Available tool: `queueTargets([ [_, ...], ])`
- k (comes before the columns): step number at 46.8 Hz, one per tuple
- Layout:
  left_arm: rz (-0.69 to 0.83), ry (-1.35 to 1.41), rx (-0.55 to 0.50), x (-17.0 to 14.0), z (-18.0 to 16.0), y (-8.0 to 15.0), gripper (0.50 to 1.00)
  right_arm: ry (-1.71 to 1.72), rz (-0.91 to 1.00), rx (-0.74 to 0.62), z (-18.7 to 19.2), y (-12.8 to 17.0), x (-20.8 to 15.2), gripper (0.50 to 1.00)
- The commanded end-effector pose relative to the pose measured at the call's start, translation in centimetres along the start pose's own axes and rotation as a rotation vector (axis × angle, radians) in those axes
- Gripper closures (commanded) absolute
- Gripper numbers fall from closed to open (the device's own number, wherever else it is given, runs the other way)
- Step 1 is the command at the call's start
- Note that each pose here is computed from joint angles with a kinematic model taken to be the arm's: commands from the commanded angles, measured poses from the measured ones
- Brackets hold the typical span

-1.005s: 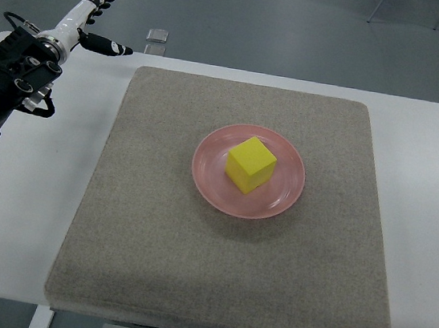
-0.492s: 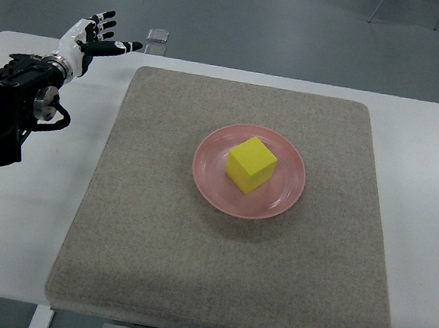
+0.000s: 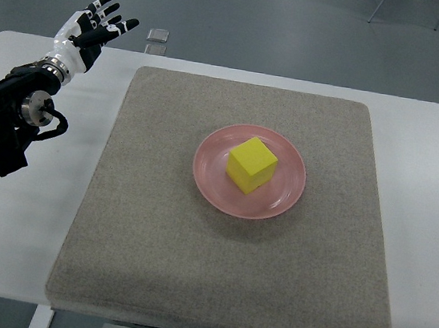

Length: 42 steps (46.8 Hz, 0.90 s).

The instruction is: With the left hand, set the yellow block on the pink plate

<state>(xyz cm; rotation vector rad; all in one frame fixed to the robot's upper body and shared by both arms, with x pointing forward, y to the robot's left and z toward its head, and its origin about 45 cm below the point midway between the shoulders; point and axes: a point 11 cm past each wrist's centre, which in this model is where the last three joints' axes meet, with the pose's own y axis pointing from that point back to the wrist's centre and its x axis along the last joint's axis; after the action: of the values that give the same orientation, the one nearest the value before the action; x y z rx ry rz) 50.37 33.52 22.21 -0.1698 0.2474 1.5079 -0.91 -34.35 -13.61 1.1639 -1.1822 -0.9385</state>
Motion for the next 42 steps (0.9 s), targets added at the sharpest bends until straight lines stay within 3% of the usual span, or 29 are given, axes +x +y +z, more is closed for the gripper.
queueTargets([
  [1, 0.029, 0.115, -0.042, 0.3, 0.7, -0.1, 0.512, 0.0, 0.0, 0.0, 0.0, 0.0, 0.0, 0.576],
  [20, 0.106, 0.35, -0.078, -0.7, 0.6, -0.7, 0.512, 0.0, 0.0, 0.0, 0.0, 0.0, 0.0, 0.576],
  [30, 0.191, 0.38, -0.003, -1.8, -1.1, -1.0, 0.512, 0.0, 0.0, 0.0, 0.0, 0.0, 0.0, 0.576],
  [42, 0.122, 0.431, -0.056, -3.9, 1.5, -2.2, 0.512, 0.0, 0.0, 0.0, 0.0, 0.0, 0.0, 0.576],
])
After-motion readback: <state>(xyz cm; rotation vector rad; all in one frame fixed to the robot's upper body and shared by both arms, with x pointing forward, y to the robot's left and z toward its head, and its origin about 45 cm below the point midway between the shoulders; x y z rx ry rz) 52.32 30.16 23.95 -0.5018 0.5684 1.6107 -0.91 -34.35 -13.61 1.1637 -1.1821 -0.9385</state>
